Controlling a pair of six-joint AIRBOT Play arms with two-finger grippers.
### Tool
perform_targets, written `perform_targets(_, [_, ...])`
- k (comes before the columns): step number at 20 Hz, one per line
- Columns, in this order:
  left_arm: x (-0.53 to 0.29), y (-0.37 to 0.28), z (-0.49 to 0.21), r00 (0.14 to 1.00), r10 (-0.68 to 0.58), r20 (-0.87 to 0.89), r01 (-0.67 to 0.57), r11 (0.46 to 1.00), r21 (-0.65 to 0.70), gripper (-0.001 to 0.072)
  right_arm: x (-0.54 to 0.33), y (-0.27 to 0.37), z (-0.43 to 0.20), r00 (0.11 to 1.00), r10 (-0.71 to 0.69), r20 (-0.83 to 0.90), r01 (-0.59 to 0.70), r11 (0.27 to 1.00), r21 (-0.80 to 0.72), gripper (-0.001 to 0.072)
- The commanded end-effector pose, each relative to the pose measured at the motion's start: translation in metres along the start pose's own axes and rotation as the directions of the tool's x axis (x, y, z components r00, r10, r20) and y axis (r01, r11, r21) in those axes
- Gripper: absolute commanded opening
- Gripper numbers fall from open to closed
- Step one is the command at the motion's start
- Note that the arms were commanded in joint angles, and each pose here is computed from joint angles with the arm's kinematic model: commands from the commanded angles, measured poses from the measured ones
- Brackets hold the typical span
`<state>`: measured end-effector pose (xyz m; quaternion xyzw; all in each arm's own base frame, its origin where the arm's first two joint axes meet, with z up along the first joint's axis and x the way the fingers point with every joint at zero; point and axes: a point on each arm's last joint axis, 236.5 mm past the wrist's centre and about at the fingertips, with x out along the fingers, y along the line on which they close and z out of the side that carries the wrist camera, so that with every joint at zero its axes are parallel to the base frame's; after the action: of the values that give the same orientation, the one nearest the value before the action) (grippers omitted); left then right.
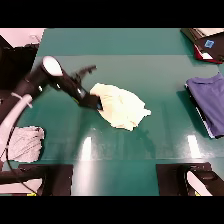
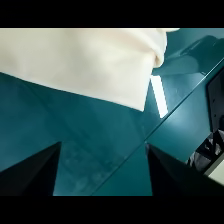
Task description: Fold the shirts.
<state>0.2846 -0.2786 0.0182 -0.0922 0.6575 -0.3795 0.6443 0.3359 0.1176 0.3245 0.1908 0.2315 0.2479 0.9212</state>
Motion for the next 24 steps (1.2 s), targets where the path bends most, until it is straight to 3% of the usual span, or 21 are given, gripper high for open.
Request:
perform_targets(1, [0.066,-0.004,-0.041,0.999,-0.033,0.012,0.034,0.997,-0.075,0.0617,0.012,-0.008,-0.009,0.999,0.002,-0.052,-0.001,1.000,0.022,0.0017])
perform_targets(7, [0.092,-0.010,-0.004,0.973,0.029,0.228,-0.022,0.999,-0.035,0.0617,0.021,-0.015,-0.025,0.992,0.005,-0.129,0.000,0.999,0.043,0.0018])
perform_targets(12, [0.098,-0.004,0.013,0.952,0.059,0.301,-0.049,0.998,-0.040,0.0616,0.021,-0.015,-0.026,0.991,0.005,-0.132,0.000,0.999,0.043,0.0017])
perform_targets(13, [0.098,-0.004,0.014,0.952,0.057,0.302,-0.046,0.998,-0.046,0.0549,0.021,-0.015,-0.026,0.991,0.006,-0.132,0.000,0.999,0.043,0.0018])
perform_targets(15, [0.099,-0.006,0.011,0.955,0.048,0.291,-0.036,0.998,-0.046,0.0084,0.021,-0.015,-0.027,0.990,0.006,-0.138,0.000,0.999,0.042,0.0018])
perform_targets(16, [0.099,-0.009,0.007,0.961,0.042,0.272,-0.034,0.999,-0.037,0.0033,0.021,-0.015,-0.029,0.990,0.006,-0.144,0.000,0.999,0.042,0.0017])
perform_targets(20, [0.048,-0.003,-0.007,0.982,0.101,0.159,-0.117,0.988,0.100,0.0033,0.026,-0.025,-0.059,0.971,0.005,-0.240,0.012,0.997,0.070,0.0018])
perform_targets(23, [-0.042,0.020,-0.003,0.945,0.241,0.221,-0.277,0.948,0.154,0.0033,0.041,-0.051,-0.124,0.921,0.014,-0.390,0.057,0.984,0.169,0.0022])
perform_targets(24, [-0.067,0.028,-0.003,0.929,0.276,0.245,-0.317,0.937,0.145,0.0033,0.049,-0.062,-0.148,0.900,0.023,-0.434,0.078,0.974,0.214,0.0097])
